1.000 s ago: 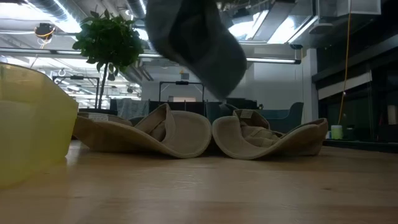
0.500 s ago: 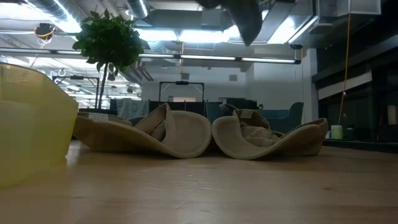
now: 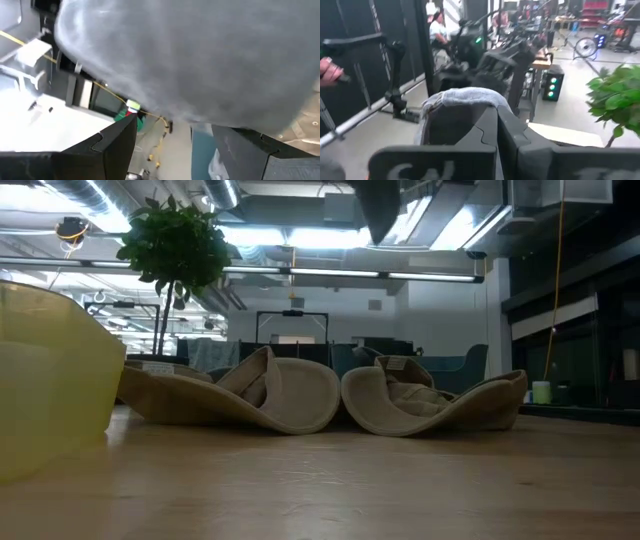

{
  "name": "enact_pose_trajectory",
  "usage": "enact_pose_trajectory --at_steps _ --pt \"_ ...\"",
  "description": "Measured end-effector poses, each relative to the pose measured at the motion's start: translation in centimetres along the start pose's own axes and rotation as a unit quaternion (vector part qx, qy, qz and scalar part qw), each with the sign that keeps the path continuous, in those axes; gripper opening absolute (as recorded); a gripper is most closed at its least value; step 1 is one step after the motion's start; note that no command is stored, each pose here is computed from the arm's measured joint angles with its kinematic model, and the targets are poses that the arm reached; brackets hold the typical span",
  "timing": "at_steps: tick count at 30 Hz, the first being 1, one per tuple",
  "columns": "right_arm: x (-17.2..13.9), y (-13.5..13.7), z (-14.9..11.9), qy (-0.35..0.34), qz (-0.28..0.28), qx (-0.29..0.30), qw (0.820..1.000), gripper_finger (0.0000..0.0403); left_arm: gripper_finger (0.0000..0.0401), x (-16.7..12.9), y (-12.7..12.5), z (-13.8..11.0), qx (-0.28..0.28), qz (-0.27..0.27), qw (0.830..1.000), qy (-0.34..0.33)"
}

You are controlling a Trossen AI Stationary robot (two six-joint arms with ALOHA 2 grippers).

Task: Pick & Place hat
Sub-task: Put the bottom gray cap into the blue bin

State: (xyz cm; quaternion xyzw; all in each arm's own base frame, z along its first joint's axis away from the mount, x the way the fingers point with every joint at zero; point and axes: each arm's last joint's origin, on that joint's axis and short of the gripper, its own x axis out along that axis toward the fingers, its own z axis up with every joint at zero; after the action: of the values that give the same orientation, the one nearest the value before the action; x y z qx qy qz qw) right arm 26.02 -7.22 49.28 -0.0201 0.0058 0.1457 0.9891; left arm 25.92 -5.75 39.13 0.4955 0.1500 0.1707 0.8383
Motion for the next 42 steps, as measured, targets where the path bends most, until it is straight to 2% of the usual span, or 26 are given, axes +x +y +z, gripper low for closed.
enact_pose_trajectory --at_steps 3,8,14,21,25,34,38,42 --pt "-0.3 -0.5 0.2 -0.008 -0.013 0.022 1.000 0.0000 0.0253 0.2 -0.4 0.4 0.022 -0.002 1.000 -0.005" --pt "0.0 -1.4 -0.4 -0.001 -0.051 0.073 0.996 0.0000 0.0253 0.7 -0.3 1.3 0.023 0.033 0.999 -0.028" --pt "1.5 -2.4 -1.7 0.016 -0.050 0.132 0.990 0.0000 0.0253 1.3 -0.5 1.6 0.044 0.047 0.997 -0.032" --pt "2.7 -3.1 -2.9 0.032 -0.044 0.170 0.984 0.0000 0.0245 1.4 -0.4 1.6 0.036 0.056 0.997 -0.031" --pt "2.7 -3.0 -2.8 0.029 -0.041 0.167 0.985 0.0000 0.0208 1.5 -0.5 1.5 0.008 0.056 0.998 -0.019" --pt "2.7 -3.0 -2.7 0.026 -0.041 0.165 0.985 0.0000 0.0081 2.1 -0.8 0.7 -0.053 0.019 0.998 -0.022" --pt "2.7 -3.0 -2.7 0.026 -0.041 0.167 0.985 0.0000 0.0052 2.4 -0.7 0.5 -0.054 0.006 0.998 -0.040" --pt "2.7 -3.0 -2.7 0.027 -0.041 0.172 0.984 0.0000 0.0044 2.7 -0.6 0.3 -0.048 -0.006 0.997 -0.053"
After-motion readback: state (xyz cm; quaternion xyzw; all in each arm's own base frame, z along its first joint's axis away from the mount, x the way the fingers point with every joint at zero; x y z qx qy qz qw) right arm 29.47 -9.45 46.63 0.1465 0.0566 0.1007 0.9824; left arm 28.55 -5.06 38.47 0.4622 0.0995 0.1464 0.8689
